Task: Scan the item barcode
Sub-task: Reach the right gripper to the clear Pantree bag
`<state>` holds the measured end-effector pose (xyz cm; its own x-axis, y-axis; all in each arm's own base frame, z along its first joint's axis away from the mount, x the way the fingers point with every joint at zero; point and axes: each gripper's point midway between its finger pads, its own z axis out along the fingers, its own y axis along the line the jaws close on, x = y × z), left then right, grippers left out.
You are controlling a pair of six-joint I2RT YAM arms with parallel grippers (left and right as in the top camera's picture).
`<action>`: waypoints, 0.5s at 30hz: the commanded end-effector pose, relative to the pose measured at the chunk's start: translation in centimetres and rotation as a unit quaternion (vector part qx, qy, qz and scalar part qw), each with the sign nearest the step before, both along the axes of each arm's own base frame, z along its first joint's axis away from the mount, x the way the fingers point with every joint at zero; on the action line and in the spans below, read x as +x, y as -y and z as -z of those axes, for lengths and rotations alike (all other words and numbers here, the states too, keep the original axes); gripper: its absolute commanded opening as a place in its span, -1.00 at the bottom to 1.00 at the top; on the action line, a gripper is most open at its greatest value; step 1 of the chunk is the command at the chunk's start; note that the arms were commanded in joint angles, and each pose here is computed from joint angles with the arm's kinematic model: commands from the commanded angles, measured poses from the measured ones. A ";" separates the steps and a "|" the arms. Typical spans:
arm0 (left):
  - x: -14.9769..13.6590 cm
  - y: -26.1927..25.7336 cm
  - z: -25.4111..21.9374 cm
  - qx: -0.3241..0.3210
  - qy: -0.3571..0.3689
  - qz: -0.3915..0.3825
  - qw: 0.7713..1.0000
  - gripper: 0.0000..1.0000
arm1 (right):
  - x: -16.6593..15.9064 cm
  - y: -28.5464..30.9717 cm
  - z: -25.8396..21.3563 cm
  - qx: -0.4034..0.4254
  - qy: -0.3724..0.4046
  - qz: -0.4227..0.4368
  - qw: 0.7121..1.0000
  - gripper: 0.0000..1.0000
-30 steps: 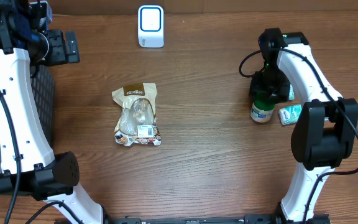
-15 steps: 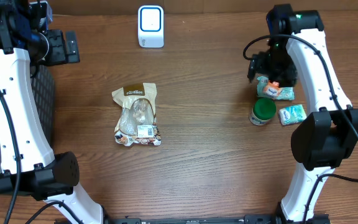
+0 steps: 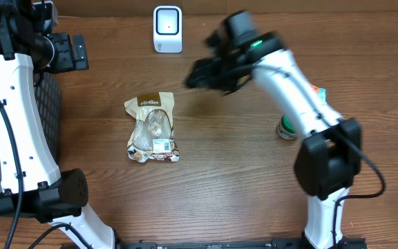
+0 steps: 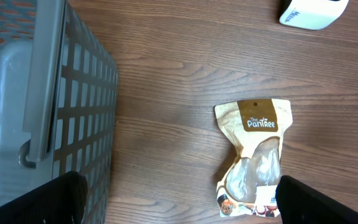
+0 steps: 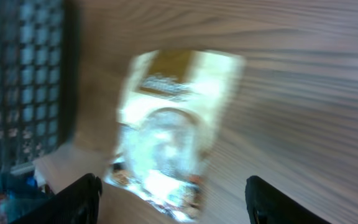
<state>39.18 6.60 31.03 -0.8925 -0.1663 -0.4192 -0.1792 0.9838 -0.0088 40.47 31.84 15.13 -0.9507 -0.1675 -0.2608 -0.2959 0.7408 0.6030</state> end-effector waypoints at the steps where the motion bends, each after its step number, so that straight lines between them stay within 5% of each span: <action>1: 0.0 -0.2 0.1 0.007 -0.002 0.006 1.000 0.99 | -3.5 -5.1 -0.1 0.028 -0.011 -0.031 0.999 0.44; 15: 0.0 -0.2 0.1 0.007 -0.002 0.006 1.000 0.99 | -13.6 -16.2 7.4 -0.008 -0.014 -0.135 0.991 0.47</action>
